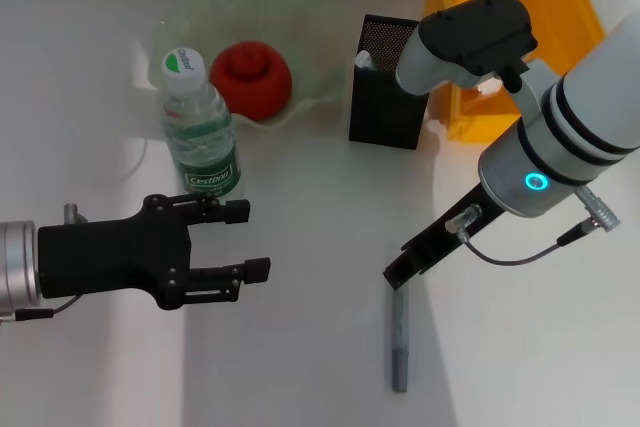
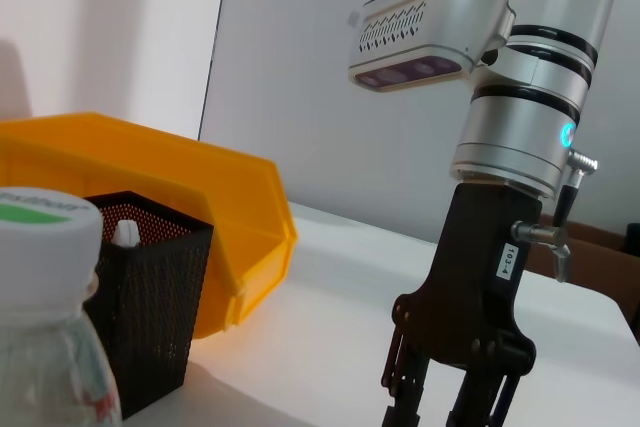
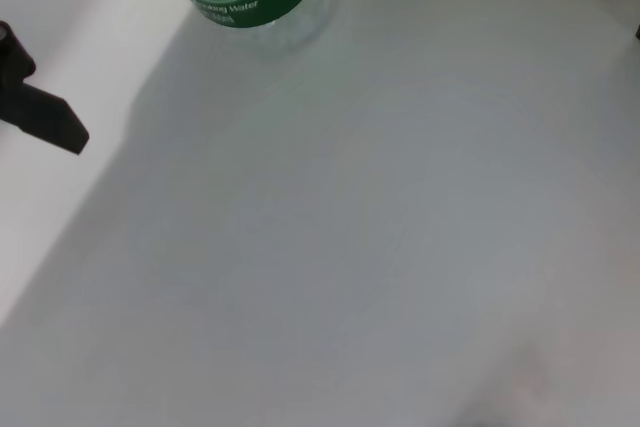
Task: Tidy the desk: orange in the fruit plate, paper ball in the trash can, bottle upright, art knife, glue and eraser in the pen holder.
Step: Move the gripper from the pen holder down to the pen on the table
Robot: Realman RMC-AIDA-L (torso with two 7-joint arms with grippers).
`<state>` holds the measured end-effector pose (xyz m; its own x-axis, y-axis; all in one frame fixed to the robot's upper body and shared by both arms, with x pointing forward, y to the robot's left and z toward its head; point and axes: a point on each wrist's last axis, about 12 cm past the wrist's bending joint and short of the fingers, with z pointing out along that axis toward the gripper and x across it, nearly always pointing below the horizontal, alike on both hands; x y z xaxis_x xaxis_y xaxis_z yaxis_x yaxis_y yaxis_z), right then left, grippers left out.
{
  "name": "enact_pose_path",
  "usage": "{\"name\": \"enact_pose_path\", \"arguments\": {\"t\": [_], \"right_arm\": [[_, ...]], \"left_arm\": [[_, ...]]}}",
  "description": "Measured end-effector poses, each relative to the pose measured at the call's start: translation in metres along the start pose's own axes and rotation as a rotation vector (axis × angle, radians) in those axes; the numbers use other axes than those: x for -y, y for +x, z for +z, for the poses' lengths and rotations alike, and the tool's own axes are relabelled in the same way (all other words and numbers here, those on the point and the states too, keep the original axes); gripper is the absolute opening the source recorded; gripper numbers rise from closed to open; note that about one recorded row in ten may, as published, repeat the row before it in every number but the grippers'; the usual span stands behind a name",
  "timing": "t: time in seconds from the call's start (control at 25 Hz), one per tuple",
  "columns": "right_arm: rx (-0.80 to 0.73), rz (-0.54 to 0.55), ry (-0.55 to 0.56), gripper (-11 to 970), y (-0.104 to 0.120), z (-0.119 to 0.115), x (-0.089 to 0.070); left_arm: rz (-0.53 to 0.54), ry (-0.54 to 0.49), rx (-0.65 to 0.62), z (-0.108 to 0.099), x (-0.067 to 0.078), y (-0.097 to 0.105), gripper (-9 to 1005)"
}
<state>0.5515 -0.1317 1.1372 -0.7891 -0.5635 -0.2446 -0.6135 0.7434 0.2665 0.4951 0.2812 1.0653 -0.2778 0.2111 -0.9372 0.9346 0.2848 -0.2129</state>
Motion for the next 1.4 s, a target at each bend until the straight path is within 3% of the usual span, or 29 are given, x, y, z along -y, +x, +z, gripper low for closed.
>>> {"name": "enact_pose_path", "arguments": {"t": [0.4, 1.4], "right_arm": [[0.000, 0.015, 0.012, 650, 0.000, 0.008, 0.005], [-0.007, -0.007, 0.036, 640, -0.012, 0.018, 0.004]], "left_arm": [[-0.002, -0.001, 0.001, 0.001, 0.000, 0.000, 754], [-0.002, -0.014, 0.000, 0.001, 0.002, 0.005, 755]]}}
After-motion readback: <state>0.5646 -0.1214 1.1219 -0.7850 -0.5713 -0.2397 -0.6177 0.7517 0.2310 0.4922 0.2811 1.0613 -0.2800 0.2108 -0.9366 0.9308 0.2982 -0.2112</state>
